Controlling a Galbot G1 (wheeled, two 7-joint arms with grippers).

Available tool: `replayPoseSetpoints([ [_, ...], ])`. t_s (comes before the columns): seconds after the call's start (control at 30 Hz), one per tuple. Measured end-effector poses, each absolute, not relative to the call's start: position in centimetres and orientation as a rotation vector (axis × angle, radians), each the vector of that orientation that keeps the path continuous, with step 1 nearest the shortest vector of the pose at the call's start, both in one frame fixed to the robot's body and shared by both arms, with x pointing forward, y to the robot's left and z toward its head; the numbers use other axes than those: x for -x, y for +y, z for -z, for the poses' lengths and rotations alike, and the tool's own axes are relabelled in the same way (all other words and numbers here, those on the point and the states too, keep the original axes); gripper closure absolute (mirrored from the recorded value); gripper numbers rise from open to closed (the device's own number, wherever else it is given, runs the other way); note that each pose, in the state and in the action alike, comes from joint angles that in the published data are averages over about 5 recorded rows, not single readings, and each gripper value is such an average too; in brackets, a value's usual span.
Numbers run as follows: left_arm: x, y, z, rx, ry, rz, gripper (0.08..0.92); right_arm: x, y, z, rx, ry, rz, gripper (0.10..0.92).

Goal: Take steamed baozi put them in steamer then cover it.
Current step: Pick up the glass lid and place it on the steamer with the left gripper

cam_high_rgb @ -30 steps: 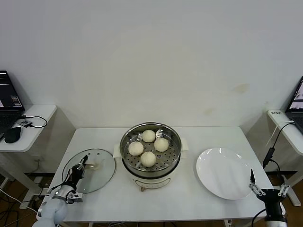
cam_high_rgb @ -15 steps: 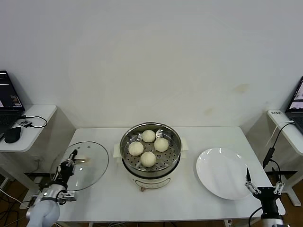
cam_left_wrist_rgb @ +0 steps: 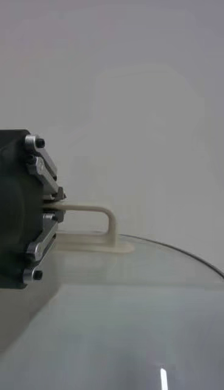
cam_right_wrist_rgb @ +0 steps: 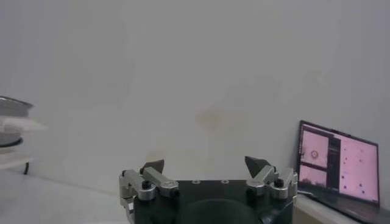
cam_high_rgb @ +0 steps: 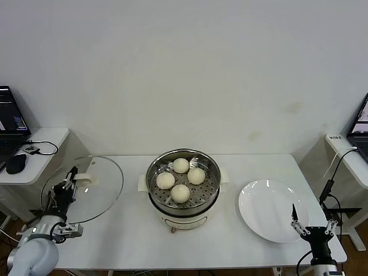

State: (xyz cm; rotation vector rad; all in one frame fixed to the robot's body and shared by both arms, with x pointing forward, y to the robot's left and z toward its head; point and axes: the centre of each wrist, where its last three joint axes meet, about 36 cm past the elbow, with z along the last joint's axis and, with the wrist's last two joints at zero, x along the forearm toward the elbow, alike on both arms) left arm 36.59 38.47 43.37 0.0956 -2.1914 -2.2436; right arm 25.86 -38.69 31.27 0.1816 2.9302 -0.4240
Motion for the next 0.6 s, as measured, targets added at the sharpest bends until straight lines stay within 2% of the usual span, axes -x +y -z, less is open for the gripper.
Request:
replayPoseSetpoints([
  [0.13,-36.6,36.3,-45.7,-0.066,-2.236,2.256,0.855,-25.7,-38.1,-31.3,-0.174,2.930,0.436,0.200],
  [0.27,-37.0,34.2,-46.9,-0.026,-2.280,2.259,0.855,-25.6,-37.5,-31.2,-0.169,2.930,0.446,0.199],
  [0.6,-39.6,27.5,-47.0,0.084,-2.367,2.183,0.855,-26.0,-36.0,-30.4,-0.166,2.931,0.474,0.199],
])
